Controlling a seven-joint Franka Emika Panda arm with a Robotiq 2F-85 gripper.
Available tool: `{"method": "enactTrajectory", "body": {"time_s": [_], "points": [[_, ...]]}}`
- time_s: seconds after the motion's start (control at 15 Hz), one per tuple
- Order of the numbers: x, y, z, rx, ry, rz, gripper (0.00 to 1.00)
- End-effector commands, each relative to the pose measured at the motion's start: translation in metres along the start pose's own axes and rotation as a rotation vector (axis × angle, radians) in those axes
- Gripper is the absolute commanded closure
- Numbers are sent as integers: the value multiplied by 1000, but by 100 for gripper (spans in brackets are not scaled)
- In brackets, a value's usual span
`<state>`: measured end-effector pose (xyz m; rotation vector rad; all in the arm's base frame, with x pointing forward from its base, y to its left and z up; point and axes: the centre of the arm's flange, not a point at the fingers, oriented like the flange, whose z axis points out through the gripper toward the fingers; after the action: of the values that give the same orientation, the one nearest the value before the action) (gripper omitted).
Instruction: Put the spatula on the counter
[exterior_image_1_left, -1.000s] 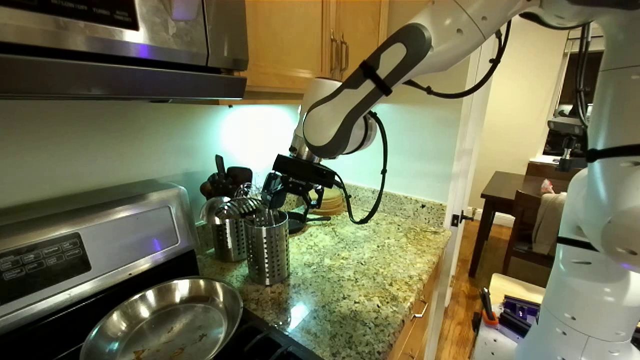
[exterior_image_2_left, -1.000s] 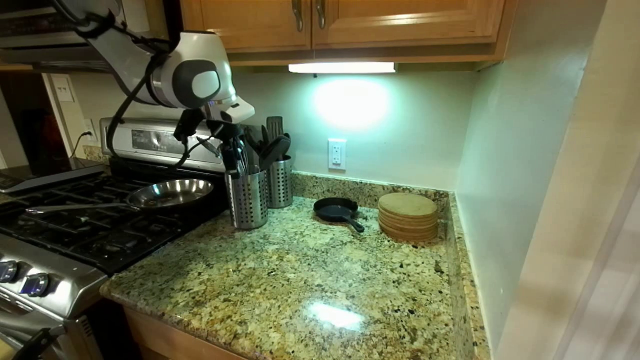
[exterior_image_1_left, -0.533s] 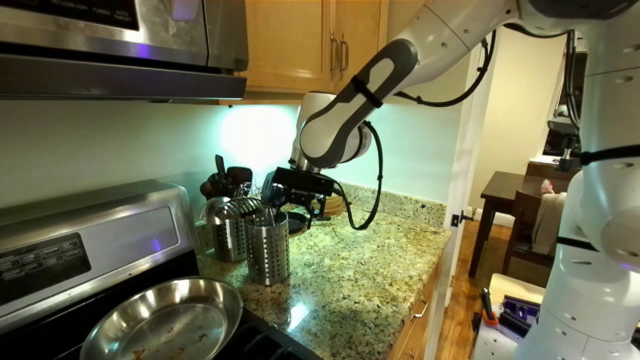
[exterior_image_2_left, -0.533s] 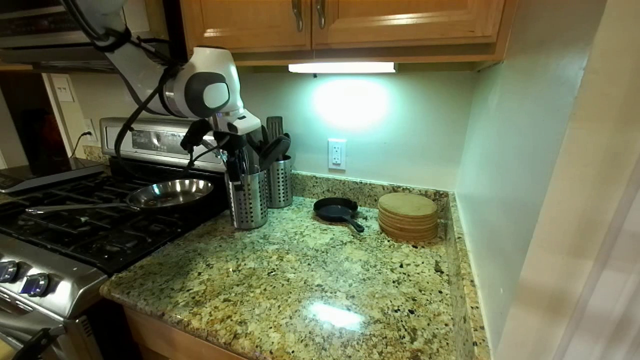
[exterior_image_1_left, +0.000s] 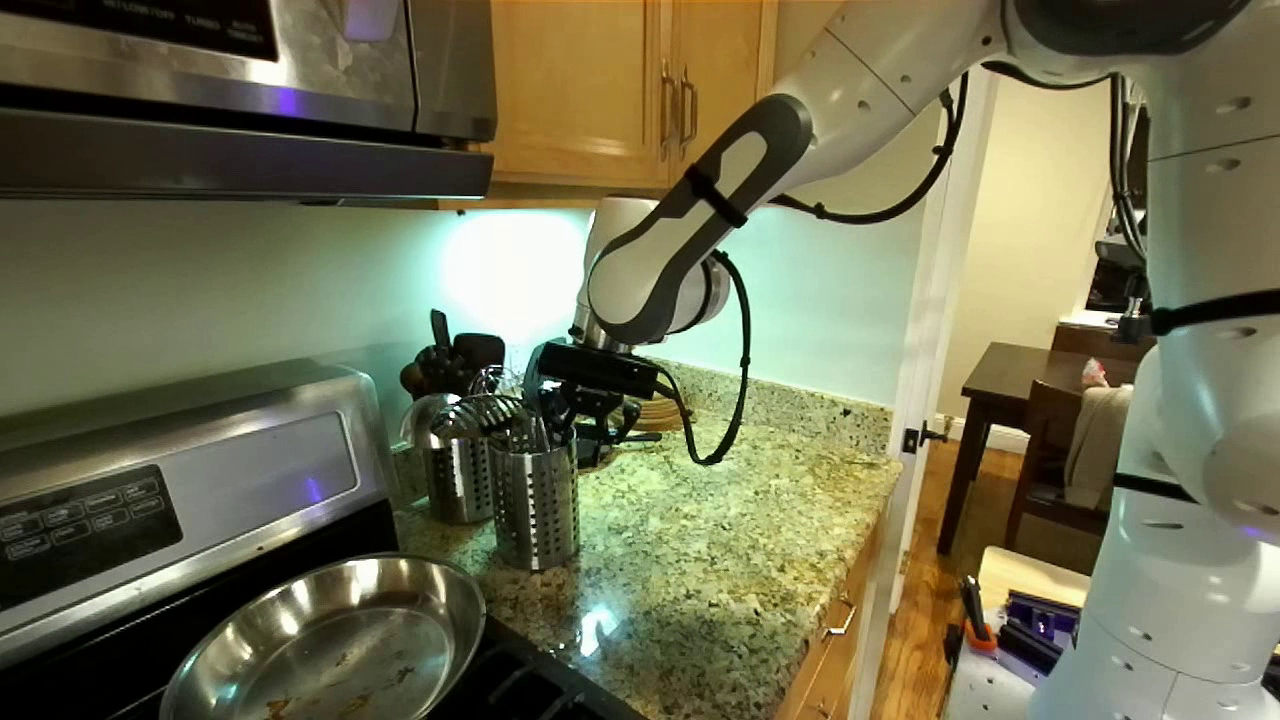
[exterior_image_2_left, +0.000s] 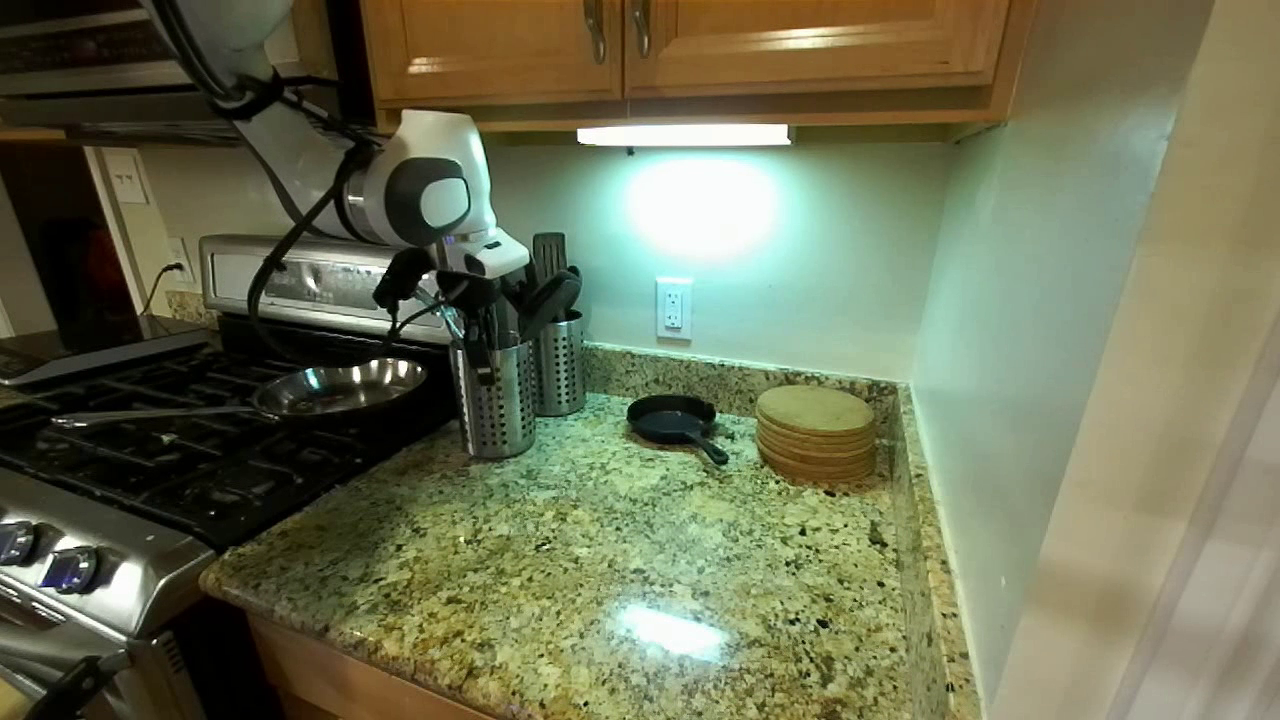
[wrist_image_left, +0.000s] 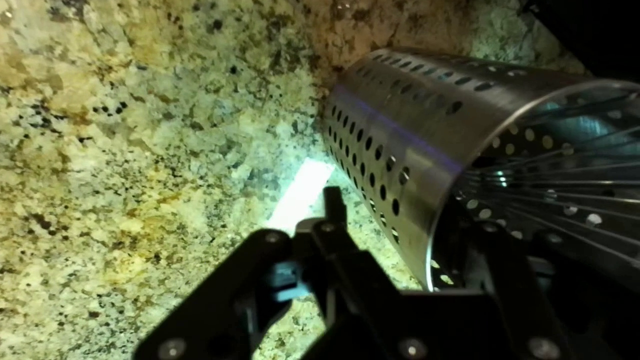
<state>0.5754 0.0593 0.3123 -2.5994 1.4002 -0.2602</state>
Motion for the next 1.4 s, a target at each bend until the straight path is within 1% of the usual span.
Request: {"method": "enactTrajectory", "body": {"time_s": [0.0,0.07,0.27,0.4,0.47,0.73,1.0,1.27,1.33], "points": [[3,-10,1,-18,-4,20,84],[4,-11,1,-18,-5,20,89],[4,-13,0,-17,-6,18,95],[2,-11,0,-23,-8,13,95],[1,-11,-1,-24,-8,11,93],[-7,-1,-2,-37,-10,1,92],[-18,9,-2,-52,-13,-7,93],[-29,16,1,-66,-21,17,92],[-33,20,3,-78,-25,39,92]]}}
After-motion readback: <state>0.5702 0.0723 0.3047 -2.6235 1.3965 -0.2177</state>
